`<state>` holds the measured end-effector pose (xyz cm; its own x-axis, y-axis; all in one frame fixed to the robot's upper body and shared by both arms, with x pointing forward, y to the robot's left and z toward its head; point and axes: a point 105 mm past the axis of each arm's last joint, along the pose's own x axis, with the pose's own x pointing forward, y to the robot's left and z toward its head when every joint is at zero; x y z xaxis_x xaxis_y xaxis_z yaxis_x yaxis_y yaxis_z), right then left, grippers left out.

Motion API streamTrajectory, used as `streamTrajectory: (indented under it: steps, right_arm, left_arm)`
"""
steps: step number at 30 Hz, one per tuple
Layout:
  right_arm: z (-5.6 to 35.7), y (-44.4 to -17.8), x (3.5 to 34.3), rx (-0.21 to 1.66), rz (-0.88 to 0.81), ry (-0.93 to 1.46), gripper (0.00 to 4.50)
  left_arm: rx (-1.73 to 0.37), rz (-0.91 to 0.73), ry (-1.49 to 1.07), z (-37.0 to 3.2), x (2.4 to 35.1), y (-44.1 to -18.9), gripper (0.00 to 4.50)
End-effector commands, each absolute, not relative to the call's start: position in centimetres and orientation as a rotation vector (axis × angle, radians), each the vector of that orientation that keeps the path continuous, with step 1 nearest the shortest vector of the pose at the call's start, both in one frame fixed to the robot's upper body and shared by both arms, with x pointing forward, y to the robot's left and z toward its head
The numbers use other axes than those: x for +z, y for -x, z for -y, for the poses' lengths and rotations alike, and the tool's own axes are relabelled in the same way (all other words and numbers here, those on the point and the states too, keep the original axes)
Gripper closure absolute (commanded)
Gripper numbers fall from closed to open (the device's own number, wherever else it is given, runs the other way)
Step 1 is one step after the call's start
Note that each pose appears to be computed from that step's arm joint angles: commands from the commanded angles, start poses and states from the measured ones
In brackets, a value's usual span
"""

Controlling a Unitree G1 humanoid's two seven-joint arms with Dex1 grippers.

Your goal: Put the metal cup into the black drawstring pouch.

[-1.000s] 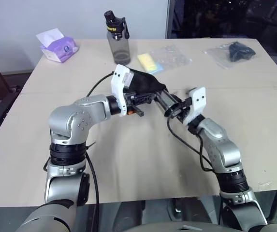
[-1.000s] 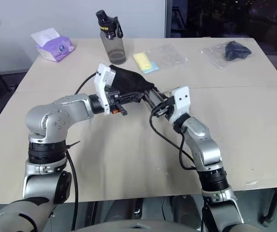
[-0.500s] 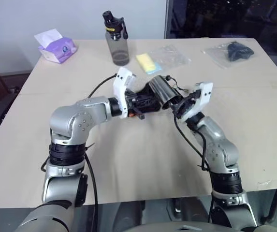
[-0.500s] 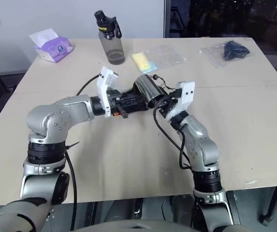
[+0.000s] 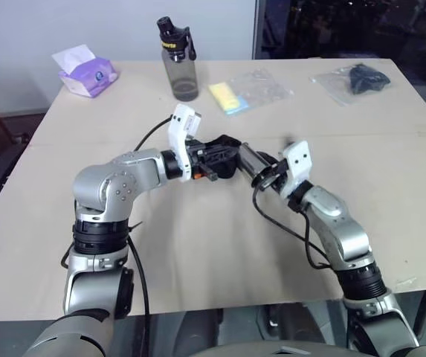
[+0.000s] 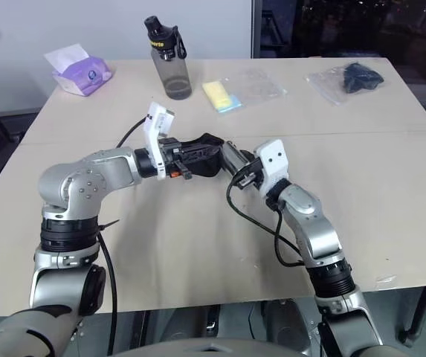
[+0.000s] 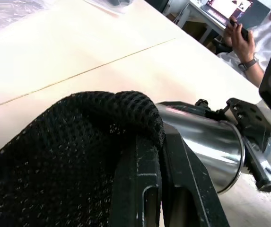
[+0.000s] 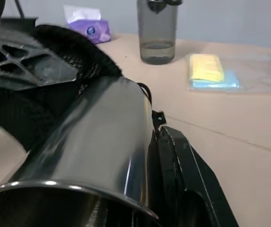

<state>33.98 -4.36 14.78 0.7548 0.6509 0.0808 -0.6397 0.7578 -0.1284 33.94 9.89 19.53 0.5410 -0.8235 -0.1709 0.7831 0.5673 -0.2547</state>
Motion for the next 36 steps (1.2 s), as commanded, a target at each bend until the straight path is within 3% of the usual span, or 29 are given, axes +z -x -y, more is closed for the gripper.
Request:
streamTrajectory:
  steps: [1, 11, 13, 17, 25, 31, 36]
  right_arm:
    - [3.3, -33.4, 17.0, 0.759, 0.227, 0.169, 4.44]
    - [0.9, -32.8, 18.2, 0.814, 0.302, 0.213, 4.44]
    - [0.8, -33.0, 18.3, 0.8, 0.29, 0.127, 4.44]
    - [1.8, -34.5, 19.3, 0.705, 0.204, -0.306, 4.44]
    - [4.2, -35.1, 20.1, 0.685, 0.17, -0.74, 4.44]
    - [4.4, -33.7, 21.2, 0.824, 0.172, -0.933, 4.44]
    - [4.2, -34.1, 21.6, 0.801, 0.141, -1.01, 4.44]
  left_arm:
    - [-0.998, -0.221, 0.141, -9.5, 21.0, -33.6, 4.5]
    - [-1.054, -0.228, 0.134, -8.8, 20.5, -32.8, 4.5]
    - [-1.075, -0.231, 0.139, -8.6, 20.4, -32.5, 4.5]
    - [-1.12, -0.241, 0.136, -8.5, 20.2, -31.6, 4.5]
    - [-1.128, -0.266, 0.119, -9.0, 19.6, -31.2, 4.5]
    - [-1.124, -0.264, 0.113, -9.2, 19.5, -31.4, 4.5]
    - [-1.139, -0.264, 0.112, -9.0, 19.4, -31.2, 4.5]
